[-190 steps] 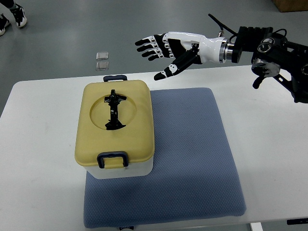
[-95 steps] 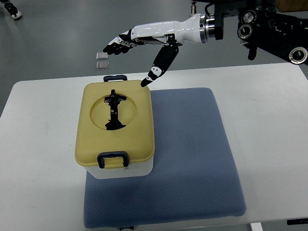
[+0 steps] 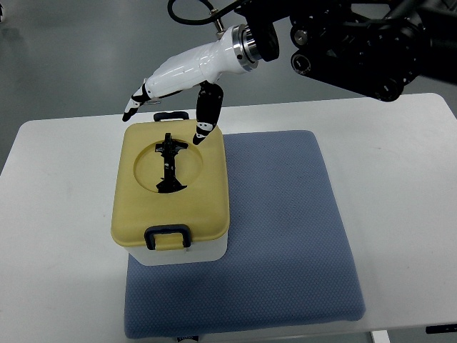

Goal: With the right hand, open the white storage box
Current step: 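Lower the right hand over the black handle on the yellow lid, then close the right hand's fingers around the black lid handle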

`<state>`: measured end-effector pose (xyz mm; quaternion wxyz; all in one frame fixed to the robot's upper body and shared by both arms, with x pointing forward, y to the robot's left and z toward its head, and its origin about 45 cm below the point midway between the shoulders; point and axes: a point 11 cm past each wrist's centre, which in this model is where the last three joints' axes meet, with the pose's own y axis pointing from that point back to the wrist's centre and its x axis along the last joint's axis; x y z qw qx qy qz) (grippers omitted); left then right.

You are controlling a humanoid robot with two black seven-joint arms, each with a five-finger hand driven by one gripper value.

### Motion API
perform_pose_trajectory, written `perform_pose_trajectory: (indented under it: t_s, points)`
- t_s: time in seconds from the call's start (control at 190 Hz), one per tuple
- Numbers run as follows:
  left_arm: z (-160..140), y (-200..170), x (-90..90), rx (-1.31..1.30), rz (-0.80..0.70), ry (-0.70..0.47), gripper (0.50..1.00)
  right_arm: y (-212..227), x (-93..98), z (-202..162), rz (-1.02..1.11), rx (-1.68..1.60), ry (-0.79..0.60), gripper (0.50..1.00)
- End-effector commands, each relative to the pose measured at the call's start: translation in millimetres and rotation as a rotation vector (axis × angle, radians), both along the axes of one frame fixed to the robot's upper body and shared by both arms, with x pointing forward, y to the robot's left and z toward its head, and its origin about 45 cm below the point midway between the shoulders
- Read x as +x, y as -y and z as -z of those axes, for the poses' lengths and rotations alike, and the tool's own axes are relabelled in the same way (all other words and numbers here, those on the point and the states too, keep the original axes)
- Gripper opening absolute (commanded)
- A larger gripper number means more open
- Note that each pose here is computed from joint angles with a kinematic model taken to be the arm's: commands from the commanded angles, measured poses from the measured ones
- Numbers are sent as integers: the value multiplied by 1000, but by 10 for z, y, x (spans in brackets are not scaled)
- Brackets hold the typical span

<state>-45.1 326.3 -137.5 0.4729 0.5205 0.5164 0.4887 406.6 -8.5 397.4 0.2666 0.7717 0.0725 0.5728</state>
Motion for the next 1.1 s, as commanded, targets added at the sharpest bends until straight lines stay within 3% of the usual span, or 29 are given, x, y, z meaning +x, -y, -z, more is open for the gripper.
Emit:
perform_pose_trajectory:
  t_s: [0.0, 0.284, 0.494, 0.877, 1.097]
  points:
    - [0, 0, 0, 0, 0, 0, 1000, -109, -57, 95, -32, -43, 18, 915]
    - [0, 0, 0, 0, 0, 0, 1000, -214, -90, 324, -73, -103, 78, 901]
    - [0, 0, 0, 0, 0, 0, 1000, -206, -75, 329, -72, -103, 92, 838]
    - [0, 0, 0, 0, 0, 0, 1000, -222, -85, 309, -77, -100, 94, 793]
    - [0, 0, 1, 0, -1, 0, 1000, -261, -115, 336, -89, -100, 88, 719]
